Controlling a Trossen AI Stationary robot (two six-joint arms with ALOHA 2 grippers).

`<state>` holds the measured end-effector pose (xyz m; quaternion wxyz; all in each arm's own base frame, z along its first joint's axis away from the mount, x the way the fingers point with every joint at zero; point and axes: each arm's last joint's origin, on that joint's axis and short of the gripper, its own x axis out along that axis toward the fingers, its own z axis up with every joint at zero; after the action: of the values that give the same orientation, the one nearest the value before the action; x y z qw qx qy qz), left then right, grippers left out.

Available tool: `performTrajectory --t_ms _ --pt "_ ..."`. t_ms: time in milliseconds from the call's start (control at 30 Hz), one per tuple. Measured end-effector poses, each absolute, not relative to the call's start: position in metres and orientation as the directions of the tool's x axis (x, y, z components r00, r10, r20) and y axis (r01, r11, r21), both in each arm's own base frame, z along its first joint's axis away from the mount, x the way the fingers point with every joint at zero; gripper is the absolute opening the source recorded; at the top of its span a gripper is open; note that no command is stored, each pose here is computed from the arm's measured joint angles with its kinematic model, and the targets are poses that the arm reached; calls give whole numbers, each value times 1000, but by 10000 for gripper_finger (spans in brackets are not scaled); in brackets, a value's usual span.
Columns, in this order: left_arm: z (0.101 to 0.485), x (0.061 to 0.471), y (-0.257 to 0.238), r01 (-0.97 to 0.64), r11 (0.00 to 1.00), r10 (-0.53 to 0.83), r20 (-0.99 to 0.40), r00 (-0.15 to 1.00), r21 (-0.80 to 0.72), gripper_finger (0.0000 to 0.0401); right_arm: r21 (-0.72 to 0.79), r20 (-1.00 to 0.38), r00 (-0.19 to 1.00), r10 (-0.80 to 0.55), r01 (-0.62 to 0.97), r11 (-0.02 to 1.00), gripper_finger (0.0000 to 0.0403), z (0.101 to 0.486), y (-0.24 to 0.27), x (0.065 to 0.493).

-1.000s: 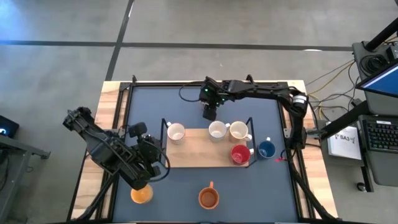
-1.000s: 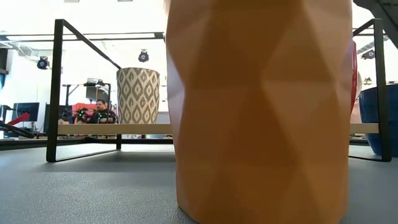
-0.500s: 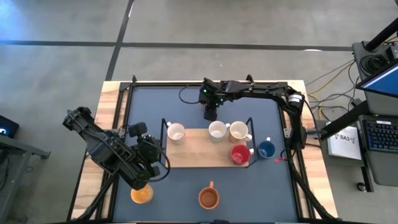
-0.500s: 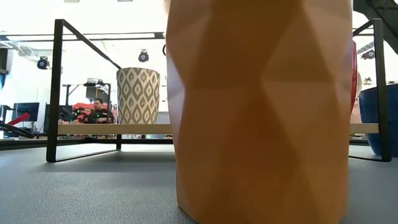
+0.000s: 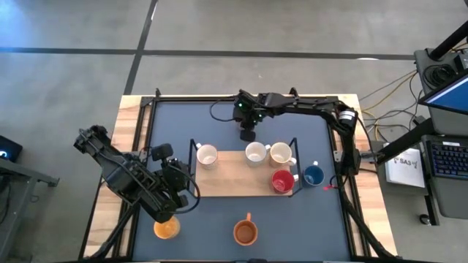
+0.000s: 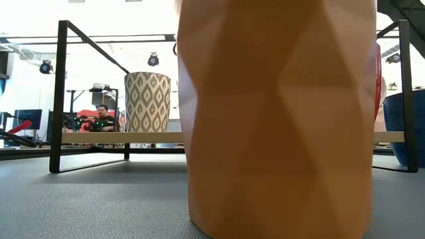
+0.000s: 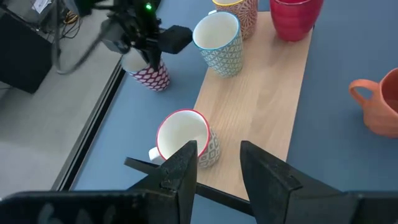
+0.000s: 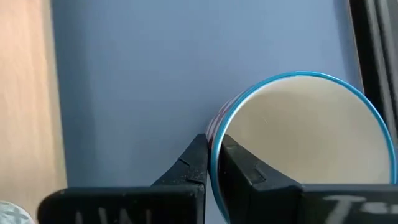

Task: Place coffee mugs
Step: Put the red blue patterned mug on the shelf

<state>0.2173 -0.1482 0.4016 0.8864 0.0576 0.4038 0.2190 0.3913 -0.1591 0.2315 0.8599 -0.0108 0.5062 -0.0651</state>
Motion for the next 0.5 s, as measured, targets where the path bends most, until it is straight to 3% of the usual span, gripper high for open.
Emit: performTrajectory --t_ms 133,367,500 --pt "402 217 -148 -342 897 435 -691 578 278 105 -84 -839 531 -117 86 993 14 260 -160 396" --pt "402 217 -148 -344 897 435 -691 578 277 105 30 -794 606 40 -27 999 14 293 -137 406" --pt "402 217 -148 -344 897 435 -691 578 277 105 18 -808 583 88 -126 992 14 303 -108 411"
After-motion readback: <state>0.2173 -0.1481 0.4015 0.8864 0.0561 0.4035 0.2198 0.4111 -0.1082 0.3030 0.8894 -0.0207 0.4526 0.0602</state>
